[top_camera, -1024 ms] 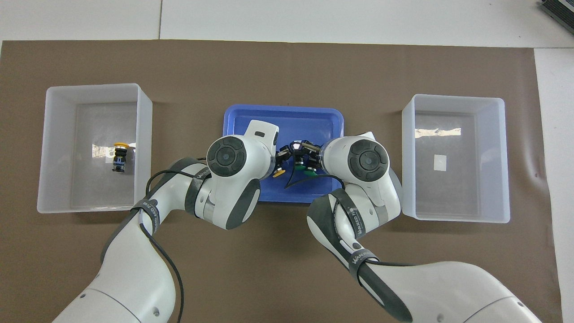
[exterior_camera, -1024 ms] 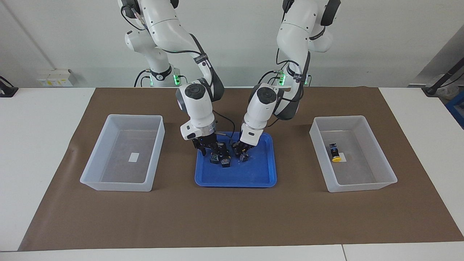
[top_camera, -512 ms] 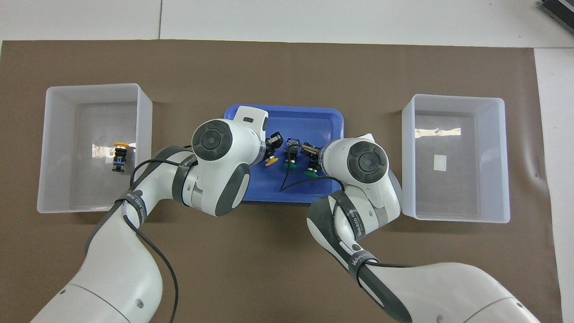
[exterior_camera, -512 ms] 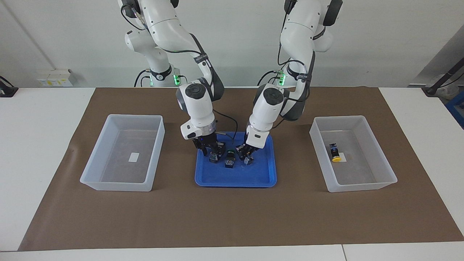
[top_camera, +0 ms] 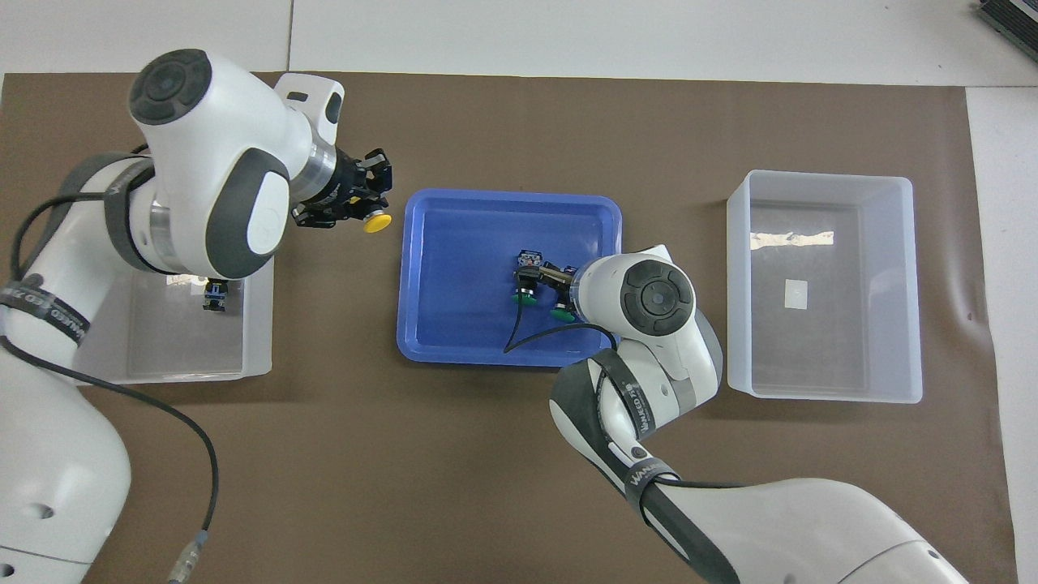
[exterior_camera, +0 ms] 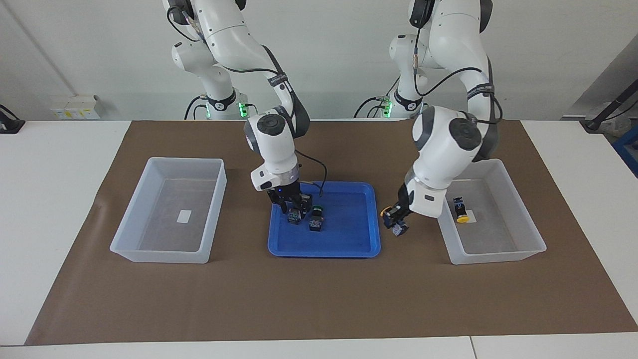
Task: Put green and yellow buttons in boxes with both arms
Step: 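Carry the yellow button to the left bin while the right gripper lifts, then place the green button in the right bin while the left gripper releases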
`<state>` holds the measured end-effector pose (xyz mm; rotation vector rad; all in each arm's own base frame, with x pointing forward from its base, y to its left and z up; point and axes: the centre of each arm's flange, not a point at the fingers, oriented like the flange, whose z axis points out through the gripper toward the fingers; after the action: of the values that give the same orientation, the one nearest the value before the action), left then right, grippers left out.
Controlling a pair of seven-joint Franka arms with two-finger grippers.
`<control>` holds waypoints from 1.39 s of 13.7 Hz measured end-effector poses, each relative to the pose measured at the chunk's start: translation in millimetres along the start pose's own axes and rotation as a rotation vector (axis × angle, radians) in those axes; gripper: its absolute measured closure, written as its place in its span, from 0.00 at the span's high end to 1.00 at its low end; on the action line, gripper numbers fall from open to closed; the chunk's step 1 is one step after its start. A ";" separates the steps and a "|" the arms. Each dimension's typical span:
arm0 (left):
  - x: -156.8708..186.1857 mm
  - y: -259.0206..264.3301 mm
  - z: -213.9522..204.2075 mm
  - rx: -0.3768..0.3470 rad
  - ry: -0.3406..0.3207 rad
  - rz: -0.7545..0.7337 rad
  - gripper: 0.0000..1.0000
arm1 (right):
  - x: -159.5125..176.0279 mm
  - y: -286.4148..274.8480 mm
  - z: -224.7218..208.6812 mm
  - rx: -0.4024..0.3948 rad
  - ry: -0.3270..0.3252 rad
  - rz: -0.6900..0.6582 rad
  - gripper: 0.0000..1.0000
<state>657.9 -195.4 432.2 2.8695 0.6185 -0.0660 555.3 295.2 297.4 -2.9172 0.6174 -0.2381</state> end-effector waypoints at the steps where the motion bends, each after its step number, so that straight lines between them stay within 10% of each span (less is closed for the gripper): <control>1: 16.6 -26.1 -12.6 0.012 -0.027 0.039 0.33 | -2.7 -2.2 -0.3 0.001 -0.001 -0.005 0.57; 3: 47.7 -82.2 -32.1 0.015 -0.057 0.127 0.33 | -4.3 -4.0 -2.2 0.004 0.001 -0.009 0.41; 11: 105.7 -198.7 -52.3 0.052 0.003 0.392 0.33 | 34.5 15.0 -112.3 0.044 0.041 0.057 0.40; 19: 120.8 -272.4 16.2 0.102 0.058 0.555 0.33 | 163.1 212.9 -182.5 -0.065 0.049 -0.158 0.40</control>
<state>655.8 92.7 354.2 3.0355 -0.1921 0.0719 586.0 14.9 457.6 -3.0339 0.4091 -0.3138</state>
